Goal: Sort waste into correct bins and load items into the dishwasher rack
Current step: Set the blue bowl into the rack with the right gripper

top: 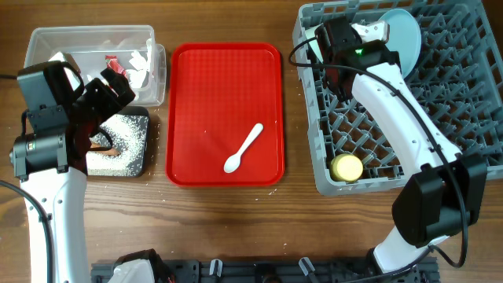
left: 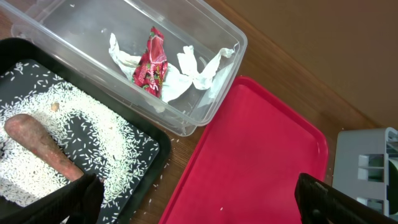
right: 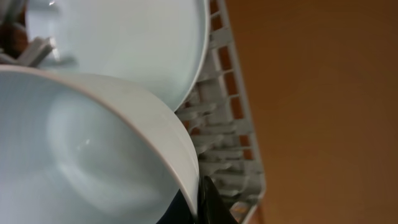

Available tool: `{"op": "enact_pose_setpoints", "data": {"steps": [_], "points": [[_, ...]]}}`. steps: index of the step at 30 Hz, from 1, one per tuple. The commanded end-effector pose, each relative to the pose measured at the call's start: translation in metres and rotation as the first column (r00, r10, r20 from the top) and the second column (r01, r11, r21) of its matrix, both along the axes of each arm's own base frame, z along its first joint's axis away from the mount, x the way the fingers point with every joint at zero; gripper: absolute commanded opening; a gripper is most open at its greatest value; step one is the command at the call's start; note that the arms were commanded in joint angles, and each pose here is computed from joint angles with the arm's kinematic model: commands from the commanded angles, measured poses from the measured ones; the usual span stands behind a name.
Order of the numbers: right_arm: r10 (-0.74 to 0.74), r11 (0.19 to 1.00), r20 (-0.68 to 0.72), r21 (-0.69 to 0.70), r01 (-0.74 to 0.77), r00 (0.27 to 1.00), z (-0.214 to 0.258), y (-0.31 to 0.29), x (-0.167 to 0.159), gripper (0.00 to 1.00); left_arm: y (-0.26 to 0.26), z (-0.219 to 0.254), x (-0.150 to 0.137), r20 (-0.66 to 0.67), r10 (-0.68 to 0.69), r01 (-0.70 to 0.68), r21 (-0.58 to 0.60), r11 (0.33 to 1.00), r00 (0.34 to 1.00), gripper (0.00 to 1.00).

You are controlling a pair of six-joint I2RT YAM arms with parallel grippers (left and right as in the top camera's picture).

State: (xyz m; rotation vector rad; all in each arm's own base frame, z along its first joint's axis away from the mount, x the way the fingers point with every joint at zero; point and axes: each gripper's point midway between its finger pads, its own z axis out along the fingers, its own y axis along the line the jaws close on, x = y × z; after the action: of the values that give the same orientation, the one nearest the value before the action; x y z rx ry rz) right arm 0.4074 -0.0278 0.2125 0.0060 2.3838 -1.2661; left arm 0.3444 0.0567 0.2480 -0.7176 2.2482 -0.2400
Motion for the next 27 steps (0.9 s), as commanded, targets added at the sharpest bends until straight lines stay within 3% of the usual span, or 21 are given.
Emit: {"op": "enact_pose_setpoints", "data": {"steps": [1, 8, 13, 27], "points": [[0.053, 0.991, -0.074, -0.115, -0.062, 0.996, 0.008, 0.000, 0.007, 0.04, 0.004, 0.004, 0.001, 0.008, 0.005, -0.005, 0.015, 1.000, 1.000, 1.00], [0.169, 0.975, -0.136, -0.123, -0.186, 0.976, 0.003, 0.027, 0.020, 0.04, 0.004, 0.004, 0.002, 0.008, 0.005, -0.005, 0.015, 1.000, 1.000, 1.00], [0.159, 0.950, -0.226, -0.230, -0.211, 0.961, -0.001, 0.022, 0.026, 0.04, 0.003, 0.004, 0.002, 0.008, 0.005, -0.005, 0.015, 1.000, 1.000, 1.00], [0.272, 0.917, -0.326, -0.196, -0.346, 0.905, -0.038, 0.071, 0.021, 0.04, 0.003, 0.004, 0.002, 0.008, 0.005, -0.005, 0.015, 1.000, 1.000, 1.00]]}}
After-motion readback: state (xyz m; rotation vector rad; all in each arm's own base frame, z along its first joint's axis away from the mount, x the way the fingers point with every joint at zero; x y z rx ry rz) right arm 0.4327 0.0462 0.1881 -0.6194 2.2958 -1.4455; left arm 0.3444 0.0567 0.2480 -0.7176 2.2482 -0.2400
